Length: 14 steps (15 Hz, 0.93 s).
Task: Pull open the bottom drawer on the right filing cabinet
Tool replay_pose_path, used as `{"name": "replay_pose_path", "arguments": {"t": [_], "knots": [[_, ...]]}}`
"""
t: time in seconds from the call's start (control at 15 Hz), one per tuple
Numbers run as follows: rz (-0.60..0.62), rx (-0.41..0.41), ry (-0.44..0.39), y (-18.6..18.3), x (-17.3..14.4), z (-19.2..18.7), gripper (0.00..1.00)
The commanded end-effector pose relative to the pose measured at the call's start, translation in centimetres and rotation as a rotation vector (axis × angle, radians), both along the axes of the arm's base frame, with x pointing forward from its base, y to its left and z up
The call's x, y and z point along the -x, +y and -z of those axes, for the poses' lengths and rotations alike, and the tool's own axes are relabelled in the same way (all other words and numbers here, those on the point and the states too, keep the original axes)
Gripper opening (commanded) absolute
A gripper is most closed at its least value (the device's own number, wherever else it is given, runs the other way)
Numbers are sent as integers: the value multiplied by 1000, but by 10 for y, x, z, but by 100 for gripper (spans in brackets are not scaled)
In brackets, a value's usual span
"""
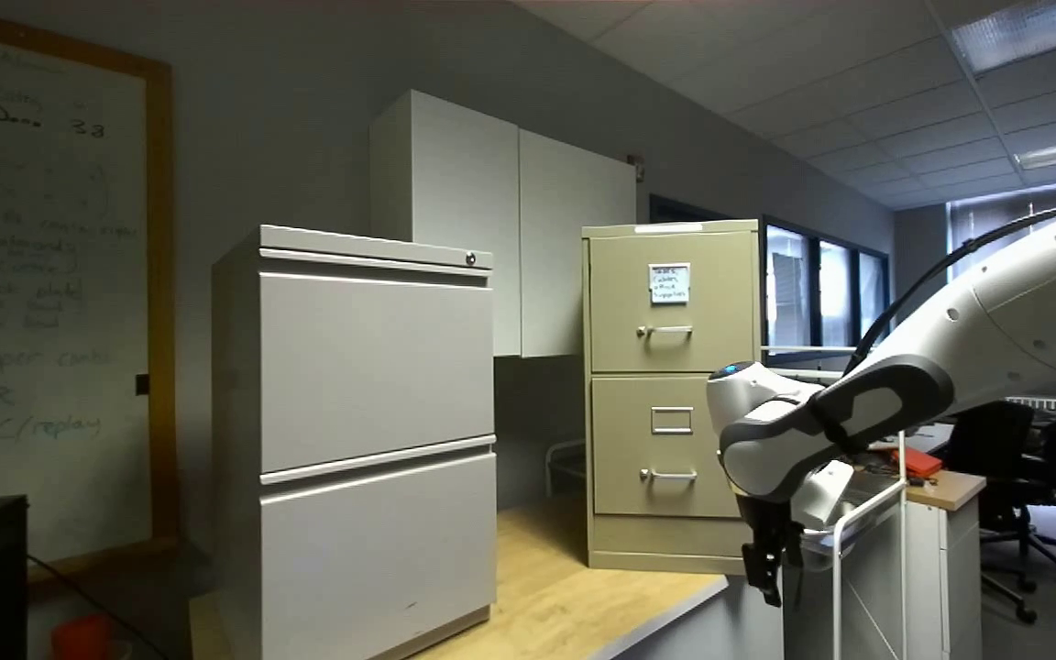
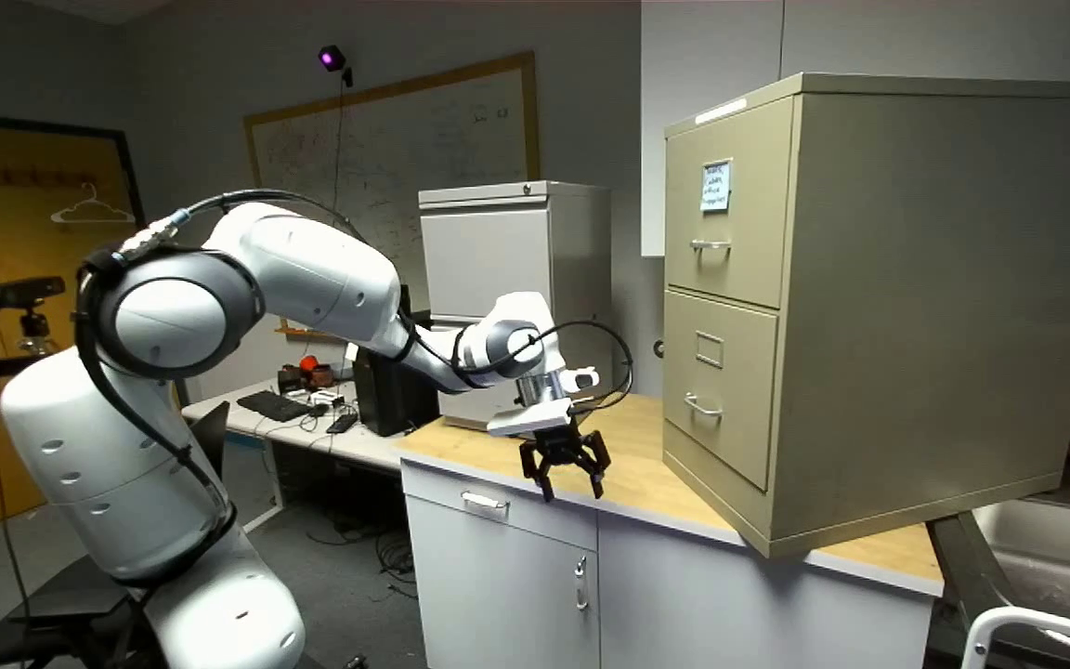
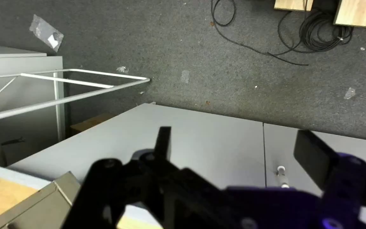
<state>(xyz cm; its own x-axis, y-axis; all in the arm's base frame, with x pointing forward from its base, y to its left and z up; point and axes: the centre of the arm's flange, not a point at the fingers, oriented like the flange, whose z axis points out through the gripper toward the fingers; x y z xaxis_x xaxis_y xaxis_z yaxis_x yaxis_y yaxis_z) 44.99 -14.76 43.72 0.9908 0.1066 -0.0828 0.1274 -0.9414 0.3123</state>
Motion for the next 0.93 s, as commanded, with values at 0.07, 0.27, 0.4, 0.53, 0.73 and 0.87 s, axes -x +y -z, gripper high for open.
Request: {"name": "replay_pose_path", "arguments": {"t": [0.07,0.27,0.4,0.53,0.73,0.87], "knots": [[-76,137,-39,22,-33,-63,100],[-159,253,-72,32,-57,-102,100],[-212,315,-93,37,-76,-122,100],[-269,347,-107,42,-98,-137,100],[-351,368,-111,49,-136,-146,100],[-400,376,-98,50,-161,-148,100]]}}
